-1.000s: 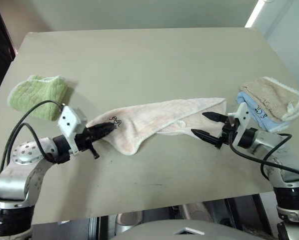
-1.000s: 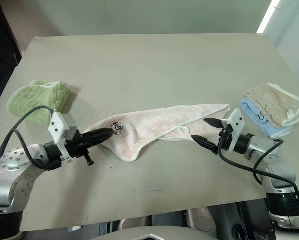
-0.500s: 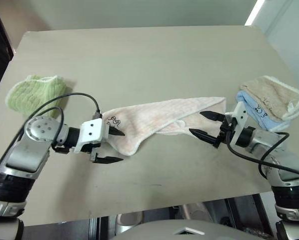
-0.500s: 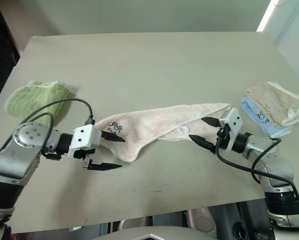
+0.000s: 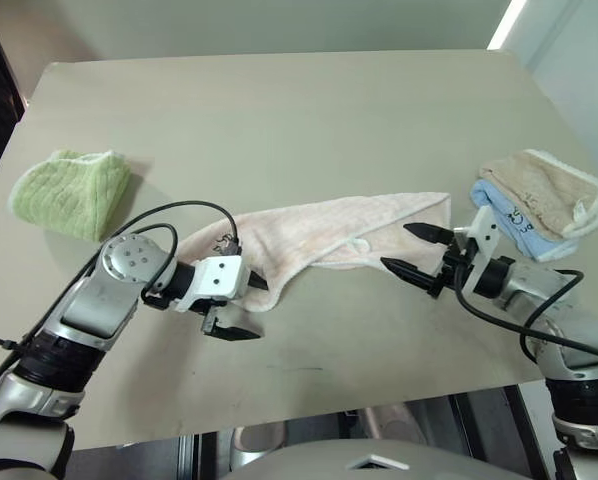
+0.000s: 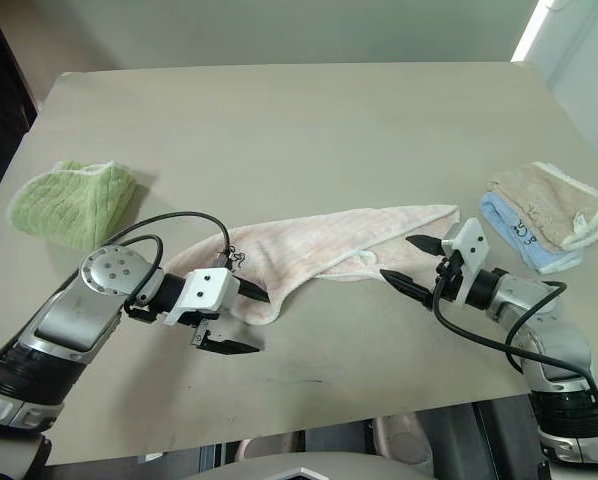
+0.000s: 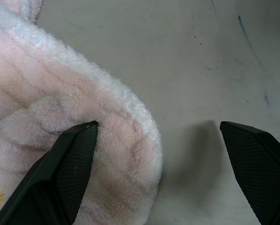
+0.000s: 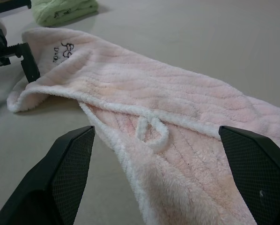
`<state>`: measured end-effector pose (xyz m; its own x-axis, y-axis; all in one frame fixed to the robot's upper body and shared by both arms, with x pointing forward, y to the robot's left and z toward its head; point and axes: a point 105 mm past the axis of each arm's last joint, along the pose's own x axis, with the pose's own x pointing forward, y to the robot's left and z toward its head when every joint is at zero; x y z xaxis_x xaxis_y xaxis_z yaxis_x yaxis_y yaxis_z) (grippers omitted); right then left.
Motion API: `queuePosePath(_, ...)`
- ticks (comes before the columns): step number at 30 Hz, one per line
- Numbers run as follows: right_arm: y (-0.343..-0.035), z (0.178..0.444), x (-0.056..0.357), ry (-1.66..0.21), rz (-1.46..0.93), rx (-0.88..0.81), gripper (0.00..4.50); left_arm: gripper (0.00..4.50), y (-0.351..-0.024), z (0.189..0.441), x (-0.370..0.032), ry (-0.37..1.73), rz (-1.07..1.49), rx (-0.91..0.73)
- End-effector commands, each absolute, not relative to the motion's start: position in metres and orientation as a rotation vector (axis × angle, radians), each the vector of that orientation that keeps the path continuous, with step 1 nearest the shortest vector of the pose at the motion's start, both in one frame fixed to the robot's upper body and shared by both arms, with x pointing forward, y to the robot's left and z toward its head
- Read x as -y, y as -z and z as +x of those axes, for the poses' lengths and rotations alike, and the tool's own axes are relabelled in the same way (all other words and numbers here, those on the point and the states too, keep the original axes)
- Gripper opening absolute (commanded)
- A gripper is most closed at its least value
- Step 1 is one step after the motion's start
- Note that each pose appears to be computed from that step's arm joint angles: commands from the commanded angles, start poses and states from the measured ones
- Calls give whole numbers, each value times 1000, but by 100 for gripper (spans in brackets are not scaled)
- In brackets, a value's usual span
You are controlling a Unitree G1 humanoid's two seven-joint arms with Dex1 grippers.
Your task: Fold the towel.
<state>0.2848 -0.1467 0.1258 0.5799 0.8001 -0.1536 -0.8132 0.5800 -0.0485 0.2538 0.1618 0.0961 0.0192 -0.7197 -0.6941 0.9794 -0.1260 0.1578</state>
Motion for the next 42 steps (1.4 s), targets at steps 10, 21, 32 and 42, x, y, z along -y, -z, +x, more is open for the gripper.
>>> queuePosePath(10,-140,286,147,-963,-140,-80,450,135,-106,259,-168,1487,781,-397)
queuePosePath(21,-142,289,145,-977,-150,-72,450,2,-113,268,-175,1410,756,-365)
queuePosePath(32,-153,313,165,-893,-324,-40,450,2,-153,264,-206,1292,688,-357)
queuePosePath(42,-141,365,220,-751,-812,-128,450,2,-129,244,-230,1242,700,-475)
